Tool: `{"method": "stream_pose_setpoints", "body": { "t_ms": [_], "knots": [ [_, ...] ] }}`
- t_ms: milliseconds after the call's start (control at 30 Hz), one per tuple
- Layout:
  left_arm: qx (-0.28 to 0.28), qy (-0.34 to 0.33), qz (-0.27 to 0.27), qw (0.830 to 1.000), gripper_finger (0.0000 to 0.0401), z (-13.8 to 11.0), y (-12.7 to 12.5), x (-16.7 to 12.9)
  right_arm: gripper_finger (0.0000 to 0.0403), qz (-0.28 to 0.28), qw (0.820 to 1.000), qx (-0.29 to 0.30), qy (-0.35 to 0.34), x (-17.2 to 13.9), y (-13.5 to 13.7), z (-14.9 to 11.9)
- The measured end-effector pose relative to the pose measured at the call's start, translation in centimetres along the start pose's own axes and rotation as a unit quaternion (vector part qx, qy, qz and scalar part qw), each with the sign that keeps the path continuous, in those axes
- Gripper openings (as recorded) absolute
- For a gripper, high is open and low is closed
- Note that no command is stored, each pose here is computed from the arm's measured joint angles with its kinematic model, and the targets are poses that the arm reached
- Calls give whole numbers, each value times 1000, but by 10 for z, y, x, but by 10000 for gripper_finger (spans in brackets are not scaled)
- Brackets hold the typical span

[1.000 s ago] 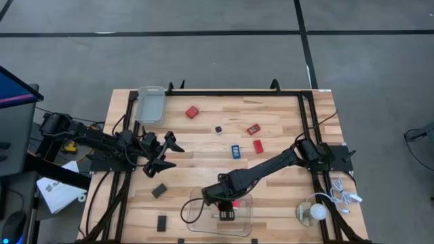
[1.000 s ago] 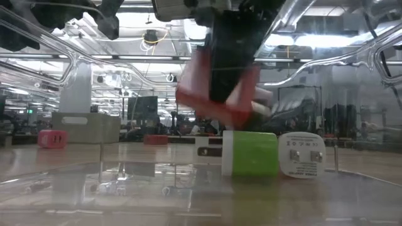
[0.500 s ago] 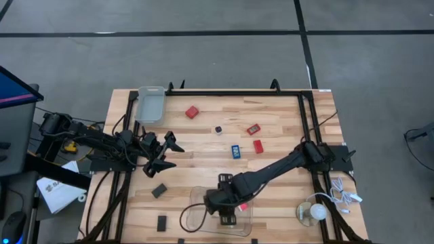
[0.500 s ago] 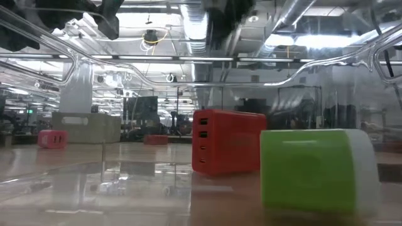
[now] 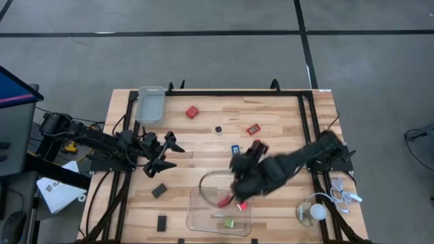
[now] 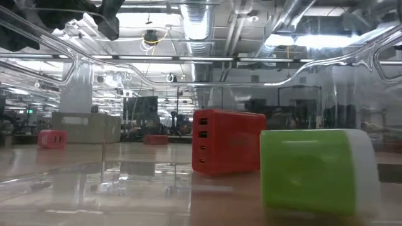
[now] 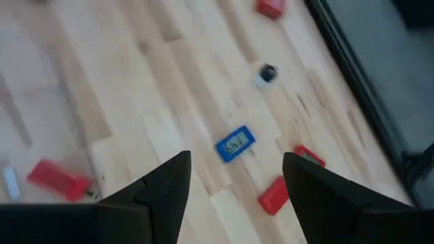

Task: Pick & Place Office items
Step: Put the red charger adapter into the transparent bin

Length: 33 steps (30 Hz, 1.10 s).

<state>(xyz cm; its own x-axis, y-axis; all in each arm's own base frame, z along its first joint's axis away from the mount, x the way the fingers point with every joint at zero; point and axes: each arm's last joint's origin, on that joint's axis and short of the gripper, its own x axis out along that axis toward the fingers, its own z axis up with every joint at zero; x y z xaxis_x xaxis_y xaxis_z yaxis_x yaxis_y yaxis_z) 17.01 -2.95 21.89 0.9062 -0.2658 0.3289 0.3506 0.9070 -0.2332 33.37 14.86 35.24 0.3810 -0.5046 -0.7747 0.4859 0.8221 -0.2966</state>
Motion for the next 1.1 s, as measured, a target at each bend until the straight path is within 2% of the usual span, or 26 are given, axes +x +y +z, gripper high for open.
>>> {"method": "stream_pose_setpoints", "body": {
  "t_ms": [167,267,367,467,633,733,900,1100],
  "knots": [
    [-1,2,1,1000,296,0,0,0,223,-43,992,118,29,23,-68,10],
    [-1,2,0,1000,296,0,0,0,224,-54,983,163,65,43,-108,9],
    [-1,1,0,1000,296,0,0,0,224,-40,979,174,102,69,-137,6],
    [-1,2,0,1000,296,0,0,0,224,-6,985,143,99,88,-156,3],
    [3,2,0,1000,296,0,0,0,224,78,995,36,45,107,-157,5],
    [3,2,0,1000,296,0,0,0,223,83,996,43,18,109,-159,11],
    [4,2,0,1000,296,0,0,0,223,71,996,50,31,124,-164,13],
    [2,15,5,1000,296,-3,1,0,223,98,995,19,22,131,-139,15]
  ]
}}
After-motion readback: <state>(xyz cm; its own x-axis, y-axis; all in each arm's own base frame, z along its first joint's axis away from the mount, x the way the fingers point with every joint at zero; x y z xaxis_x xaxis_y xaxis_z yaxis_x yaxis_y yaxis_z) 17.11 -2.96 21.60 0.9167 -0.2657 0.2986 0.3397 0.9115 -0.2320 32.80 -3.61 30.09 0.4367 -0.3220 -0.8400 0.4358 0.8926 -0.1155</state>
